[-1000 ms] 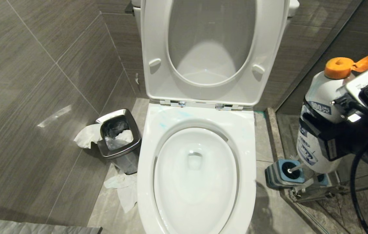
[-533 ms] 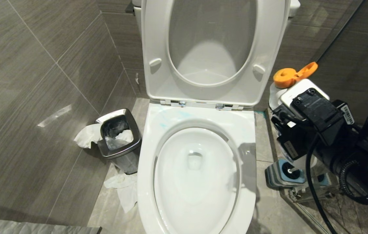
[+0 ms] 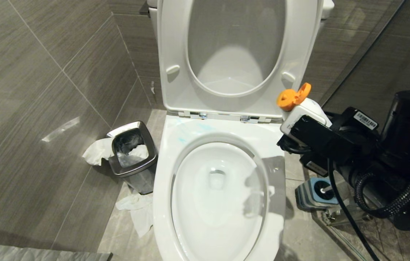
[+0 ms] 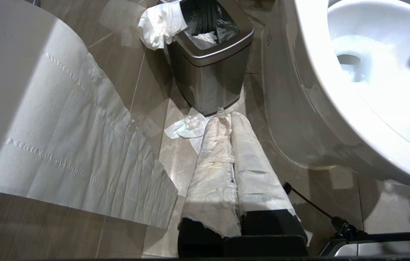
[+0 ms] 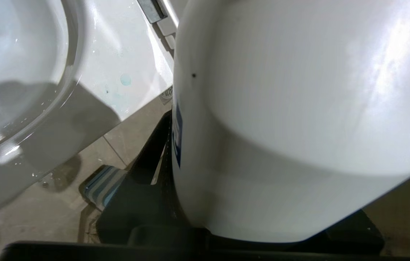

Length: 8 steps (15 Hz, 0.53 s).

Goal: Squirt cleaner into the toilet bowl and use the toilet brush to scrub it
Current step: Pour in the cleaning agent

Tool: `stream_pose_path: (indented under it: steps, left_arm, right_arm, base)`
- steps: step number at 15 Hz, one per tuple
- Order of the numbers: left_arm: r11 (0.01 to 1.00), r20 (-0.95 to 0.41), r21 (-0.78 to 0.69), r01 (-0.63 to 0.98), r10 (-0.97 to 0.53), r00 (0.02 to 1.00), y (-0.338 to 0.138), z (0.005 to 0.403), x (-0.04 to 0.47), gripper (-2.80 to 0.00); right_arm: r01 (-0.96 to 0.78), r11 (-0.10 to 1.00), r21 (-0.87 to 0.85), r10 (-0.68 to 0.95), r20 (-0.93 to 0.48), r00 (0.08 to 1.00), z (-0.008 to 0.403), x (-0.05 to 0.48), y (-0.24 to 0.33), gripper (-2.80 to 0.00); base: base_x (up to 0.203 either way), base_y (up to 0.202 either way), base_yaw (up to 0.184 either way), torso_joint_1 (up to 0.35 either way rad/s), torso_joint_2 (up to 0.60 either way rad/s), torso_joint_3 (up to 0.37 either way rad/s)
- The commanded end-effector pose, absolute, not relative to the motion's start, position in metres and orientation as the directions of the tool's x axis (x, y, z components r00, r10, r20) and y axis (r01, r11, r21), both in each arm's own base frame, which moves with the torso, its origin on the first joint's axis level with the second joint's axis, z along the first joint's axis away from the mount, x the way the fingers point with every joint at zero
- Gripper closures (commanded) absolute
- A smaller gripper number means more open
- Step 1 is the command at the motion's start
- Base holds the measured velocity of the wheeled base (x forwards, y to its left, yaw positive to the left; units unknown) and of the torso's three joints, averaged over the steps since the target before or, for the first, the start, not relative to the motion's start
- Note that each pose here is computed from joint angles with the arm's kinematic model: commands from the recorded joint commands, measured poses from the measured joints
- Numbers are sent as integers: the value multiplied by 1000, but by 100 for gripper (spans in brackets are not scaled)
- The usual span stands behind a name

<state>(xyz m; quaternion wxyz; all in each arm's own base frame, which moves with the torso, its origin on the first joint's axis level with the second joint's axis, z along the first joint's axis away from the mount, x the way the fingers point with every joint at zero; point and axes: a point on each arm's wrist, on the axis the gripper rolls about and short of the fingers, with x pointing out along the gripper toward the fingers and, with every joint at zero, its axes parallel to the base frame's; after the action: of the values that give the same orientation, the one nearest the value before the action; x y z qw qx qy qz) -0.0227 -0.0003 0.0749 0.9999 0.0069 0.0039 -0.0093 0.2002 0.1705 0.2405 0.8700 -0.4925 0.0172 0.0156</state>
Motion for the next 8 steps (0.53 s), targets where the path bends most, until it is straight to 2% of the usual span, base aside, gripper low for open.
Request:
stream_pose_path:
  steps: [1,8]
  left_arm:
    - [1000,-9,15,19,-18,1000,0,74,-23,0]
    - [1000,-9,15,19,-18,1000,0,74,-23,0]
  right_arm:
    - [-47,450,-892,3,-51,999,238,212,181,0]
    - [-48,199,-979,0,-49,999,237,229,198,0]
  base:
    - [0,0,0,0,0,0]
    - [0,0,0,0,0,0]
